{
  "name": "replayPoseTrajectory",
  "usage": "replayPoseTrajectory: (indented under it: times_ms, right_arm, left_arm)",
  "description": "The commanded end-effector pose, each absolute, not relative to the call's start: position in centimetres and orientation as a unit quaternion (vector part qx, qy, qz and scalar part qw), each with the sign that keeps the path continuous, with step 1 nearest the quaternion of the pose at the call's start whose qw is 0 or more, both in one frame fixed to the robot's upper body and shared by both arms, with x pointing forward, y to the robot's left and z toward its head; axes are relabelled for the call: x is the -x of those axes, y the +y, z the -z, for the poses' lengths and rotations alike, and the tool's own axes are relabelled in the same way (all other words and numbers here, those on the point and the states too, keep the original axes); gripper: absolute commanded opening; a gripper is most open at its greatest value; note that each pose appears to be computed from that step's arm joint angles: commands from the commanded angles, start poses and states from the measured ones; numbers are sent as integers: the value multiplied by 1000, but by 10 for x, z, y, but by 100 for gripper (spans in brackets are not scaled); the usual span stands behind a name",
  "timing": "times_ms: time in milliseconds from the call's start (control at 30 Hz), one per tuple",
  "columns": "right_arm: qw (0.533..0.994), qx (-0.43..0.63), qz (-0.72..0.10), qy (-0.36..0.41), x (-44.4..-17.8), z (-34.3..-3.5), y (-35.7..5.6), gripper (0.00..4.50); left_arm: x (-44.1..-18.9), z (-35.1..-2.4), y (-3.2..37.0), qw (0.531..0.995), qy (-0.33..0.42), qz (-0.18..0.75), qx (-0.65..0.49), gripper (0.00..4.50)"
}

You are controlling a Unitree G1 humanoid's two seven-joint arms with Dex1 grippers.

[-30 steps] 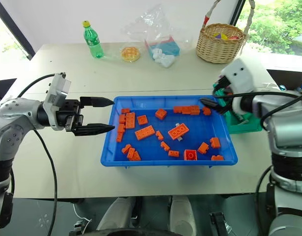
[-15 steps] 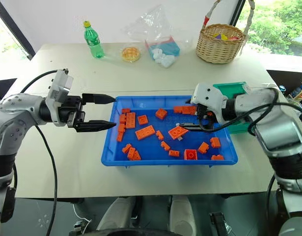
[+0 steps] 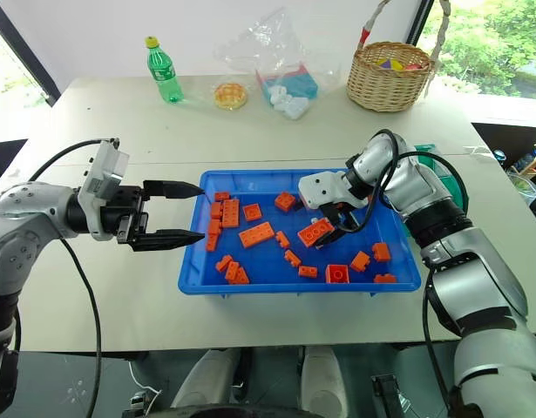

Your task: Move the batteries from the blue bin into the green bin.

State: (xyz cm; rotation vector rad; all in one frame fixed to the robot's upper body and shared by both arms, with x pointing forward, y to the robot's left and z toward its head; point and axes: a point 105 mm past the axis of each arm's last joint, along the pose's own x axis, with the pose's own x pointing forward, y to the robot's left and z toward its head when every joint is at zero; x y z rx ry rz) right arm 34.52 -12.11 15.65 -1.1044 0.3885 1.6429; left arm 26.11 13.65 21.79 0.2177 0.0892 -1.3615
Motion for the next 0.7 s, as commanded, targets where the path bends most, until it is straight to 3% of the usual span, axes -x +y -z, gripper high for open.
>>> replayPoseTrajectory:
  times_ms: [33, 533, 633, 700]
  right_arm:
    - [520, 480, -688, 160, -348, -157, -126, 445]
    - [533, 468, -685, 167, -353, -155, -135, 445]
    - [533, 465, -686, 171, -351, -154, -137, 360]
    - [534, 461, -687, 172, -350, -154, -137, 259]
  left_arm:
    - [-256, -230, 137, 772, 24, 625, -113, 450]
    - [-260, -233, 136, 772, 20, 625, -115, 450]
    - [-261, -233, 135, 771, 19, 626, -116, 450]
    - [-261, -234, 135, 771, 18, 626, -116, 450]
